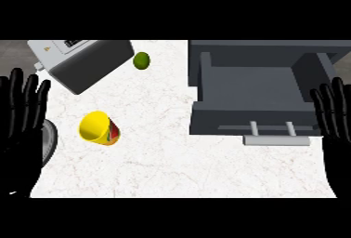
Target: Pick up the cup, place it into the drawer and close the drawer
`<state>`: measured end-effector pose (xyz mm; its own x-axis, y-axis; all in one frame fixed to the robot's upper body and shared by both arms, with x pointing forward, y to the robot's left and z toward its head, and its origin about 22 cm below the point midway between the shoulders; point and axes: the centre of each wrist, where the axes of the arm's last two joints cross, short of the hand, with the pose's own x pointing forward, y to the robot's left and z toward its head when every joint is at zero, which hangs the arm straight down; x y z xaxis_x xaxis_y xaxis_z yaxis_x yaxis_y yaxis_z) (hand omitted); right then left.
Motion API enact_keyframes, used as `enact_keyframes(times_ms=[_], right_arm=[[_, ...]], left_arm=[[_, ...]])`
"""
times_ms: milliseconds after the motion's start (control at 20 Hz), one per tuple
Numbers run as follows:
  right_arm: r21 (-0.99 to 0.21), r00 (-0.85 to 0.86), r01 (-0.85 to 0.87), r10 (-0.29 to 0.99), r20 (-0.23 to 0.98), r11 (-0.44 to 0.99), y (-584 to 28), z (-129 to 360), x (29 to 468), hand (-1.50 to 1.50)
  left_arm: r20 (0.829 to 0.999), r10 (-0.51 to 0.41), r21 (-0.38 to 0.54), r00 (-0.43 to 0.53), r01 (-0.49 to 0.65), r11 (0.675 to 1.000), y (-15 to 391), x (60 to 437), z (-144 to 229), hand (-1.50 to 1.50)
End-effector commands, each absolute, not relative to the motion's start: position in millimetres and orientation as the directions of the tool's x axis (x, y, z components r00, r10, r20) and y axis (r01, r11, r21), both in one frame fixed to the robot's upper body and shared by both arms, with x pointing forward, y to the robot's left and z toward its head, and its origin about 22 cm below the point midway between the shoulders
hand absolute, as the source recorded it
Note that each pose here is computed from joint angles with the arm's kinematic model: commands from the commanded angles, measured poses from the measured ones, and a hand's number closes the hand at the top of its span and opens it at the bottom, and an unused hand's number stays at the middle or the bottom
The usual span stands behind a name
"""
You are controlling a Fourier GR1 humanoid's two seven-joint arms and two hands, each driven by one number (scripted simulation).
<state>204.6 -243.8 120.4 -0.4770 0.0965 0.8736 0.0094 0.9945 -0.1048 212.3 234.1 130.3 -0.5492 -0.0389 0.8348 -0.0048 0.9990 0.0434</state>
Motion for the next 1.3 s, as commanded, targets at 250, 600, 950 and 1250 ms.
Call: enact_keyframes(times_ms=[250,600,950,1250], right_arm=[[-0.095,-0.542,-0.039,0.059,0.838,0.995,-237.1,137.6,206.8,-1.50],[-0.138,-0.393,-0.170,0.061,0.918,0.976,-234.3,119.9,224.4,-1.50],[-0.139,-0.401,-0.169,0.061,0.914,0.976,-232.2,130.7,260.2,-1.50],[-0.147,-0.427,-0.172,0.060,0.902,0.974,-246.8,131.8,270.4,-1.50]], left_arm=[[0.861,0.153,0.137,-0.484,0.513,0.847,274.9,228.0,131.8,-1.50],[0.938,0.285,-0.157,-0.196,0.493,0.856,345.2,267.8,83.2,-1.50],[0.969,0.203,-0.114,-0.143,0.469,0.876,377.8,288.0,56.6,-1.50],[0.984,0.144,-0.086,-0.101,0.439,0.894,359.2,304.9,10.5,-1.50]])
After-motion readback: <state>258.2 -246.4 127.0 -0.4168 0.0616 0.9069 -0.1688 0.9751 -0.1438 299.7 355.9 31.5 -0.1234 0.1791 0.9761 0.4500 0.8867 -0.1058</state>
